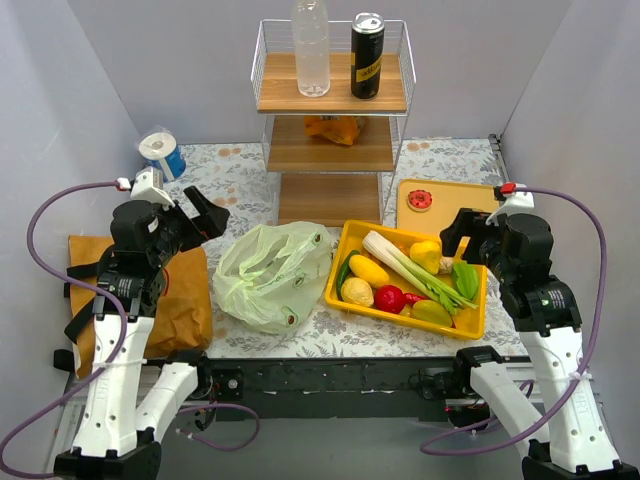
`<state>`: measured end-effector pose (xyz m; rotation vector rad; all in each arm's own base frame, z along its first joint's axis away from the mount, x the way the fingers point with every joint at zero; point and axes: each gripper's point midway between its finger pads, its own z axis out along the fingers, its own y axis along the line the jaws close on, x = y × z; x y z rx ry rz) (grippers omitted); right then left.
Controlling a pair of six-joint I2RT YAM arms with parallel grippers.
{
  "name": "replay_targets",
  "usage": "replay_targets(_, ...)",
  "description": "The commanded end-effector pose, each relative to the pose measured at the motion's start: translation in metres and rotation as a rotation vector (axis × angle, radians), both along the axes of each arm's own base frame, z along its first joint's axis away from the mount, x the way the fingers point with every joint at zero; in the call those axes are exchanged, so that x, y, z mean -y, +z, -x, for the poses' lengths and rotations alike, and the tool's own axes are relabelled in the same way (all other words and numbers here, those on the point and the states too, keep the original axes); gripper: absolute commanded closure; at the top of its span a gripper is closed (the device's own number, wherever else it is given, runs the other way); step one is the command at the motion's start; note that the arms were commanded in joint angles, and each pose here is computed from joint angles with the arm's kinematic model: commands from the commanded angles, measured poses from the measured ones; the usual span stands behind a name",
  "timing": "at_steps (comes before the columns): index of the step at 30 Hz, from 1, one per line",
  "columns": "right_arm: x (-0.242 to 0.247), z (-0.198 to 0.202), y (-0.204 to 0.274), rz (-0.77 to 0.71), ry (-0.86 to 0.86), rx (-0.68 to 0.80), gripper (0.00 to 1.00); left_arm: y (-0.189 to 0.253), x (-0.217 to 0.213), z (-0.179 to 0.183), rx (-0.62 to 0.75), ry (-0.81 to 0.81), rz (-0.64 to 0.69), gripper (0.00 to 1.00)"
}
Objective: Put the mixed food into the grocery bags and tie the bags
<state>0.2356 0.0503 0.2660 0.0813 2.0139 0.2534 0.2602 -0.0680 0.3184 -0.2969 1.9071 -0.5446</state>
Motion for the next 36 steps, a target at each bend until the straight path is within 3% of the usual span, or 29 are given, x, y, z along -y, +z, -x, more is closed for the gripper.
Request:
replay_targets(1,-0.010,-0.008,0.036,-0.016,0.059,0.119,0.13,-0.014,-0.022,-0.003,-0.076,0.114,-0.059,0.02)
replay_targets(7,-0.033,-0.009,0.030,-0.076,0.173,0.127,0.15,-0.033,-0.011,0.000,-0.093,0.033,-0.069,0.02)
replay_targets(11,-0.051,-0.007,0.014,-0.108,0.267,0.065,0.21,-0.031,-0.020,0.000,-0.049,0.061,-0.114,0.02)
replay_targets(16,-0.075,0.002,0.005,-0.194,0.371,0.024,0.22,-0.048,-0.029,-0.009,-0.106,0.109,-0.142,0.02)
replay_targets(19,-0.103,0.013,0.004,-0.297,0.462,0.017,0.23,-0.044,-0.051,-0.018,-0.090,0.221,-0.209,0.02)
replay_targets(24,-0.146,0.021,-0.013,-0.373,0.535,-0.022,0.25,-0.034,-0.121,-0.018,-0.074,0.575,-0.398,0.02)
replay_targets(31,-0.235,0.046,-0.050,-0.306,0.693,-0.151,0.26,-0.036,-0.146,-0.027,-0.125,0.649,-0.364,0.02)
replay_targets(36,-0.302,0.083,-0.039,-0.309,0.888,-0.158,0.24,-0.015,-0.167,-0.021,-0.102,0.694,-0.291,0.02)
